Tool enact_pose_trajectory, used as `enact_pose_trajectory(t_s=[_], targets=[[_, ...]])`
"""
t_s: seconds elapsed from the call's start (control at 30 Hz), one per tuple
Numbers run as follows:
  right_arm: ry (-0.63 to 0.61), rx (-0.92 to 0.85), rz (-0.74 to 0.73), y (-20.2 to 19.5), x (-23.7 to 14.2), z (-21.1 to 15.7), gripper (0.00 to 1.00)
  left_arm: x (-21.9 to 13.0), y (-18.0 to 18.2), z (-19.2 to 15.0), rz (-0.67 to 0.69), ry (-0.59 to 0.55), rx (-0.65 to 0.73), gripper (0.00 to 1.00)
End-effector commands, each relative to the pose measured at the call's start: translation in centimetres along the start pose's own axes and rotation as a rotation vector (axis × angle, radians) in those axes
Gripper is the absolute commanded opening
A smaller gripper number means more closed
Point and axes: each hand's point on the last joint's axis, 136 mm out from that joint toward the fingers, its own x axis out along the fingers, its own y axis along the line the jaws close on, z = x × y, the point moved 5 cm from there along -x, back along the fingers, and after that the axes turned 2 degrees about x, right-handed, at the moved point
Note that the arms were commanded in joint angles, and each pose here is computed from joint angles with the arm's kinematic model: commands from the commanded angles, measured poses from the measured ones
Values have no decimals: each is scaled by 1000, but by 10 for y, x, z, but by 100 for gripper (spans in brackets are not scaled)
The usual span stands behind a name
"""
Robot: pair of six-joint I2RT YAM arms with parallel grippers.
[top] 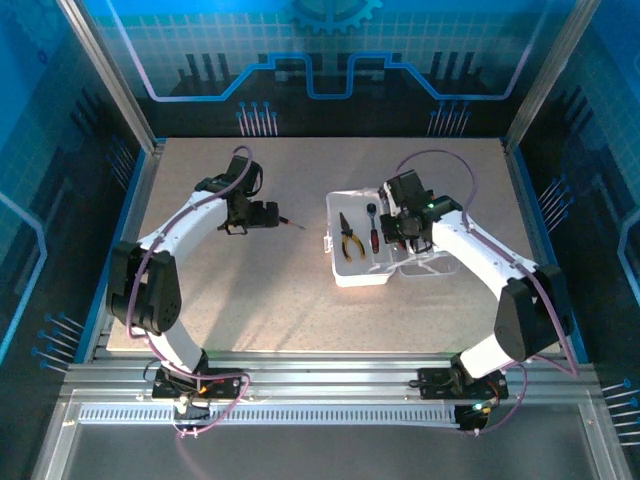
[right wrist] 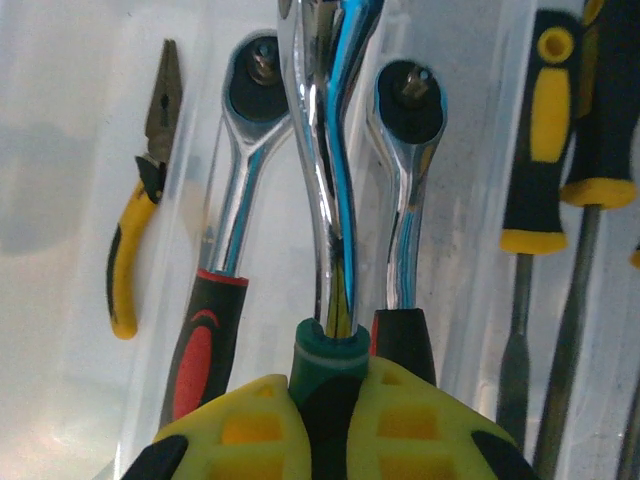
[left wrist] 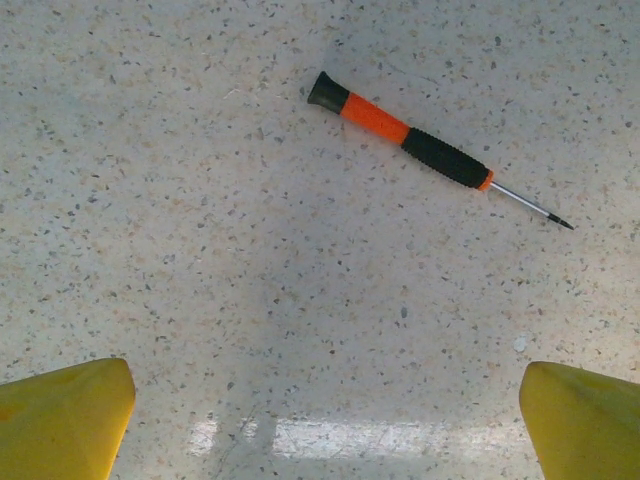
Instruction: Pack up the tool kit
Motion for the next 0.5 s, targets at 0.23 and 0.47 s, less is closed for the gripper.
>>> enact_pose_trajectory(t_s=[0.23,0.47], targets=[[7,5,6,6,15,6,12,15,-12,6,-40,20,-6,99],[10,-6,14,11,13,6,20,20,-17,21,-40,19,4,99]])
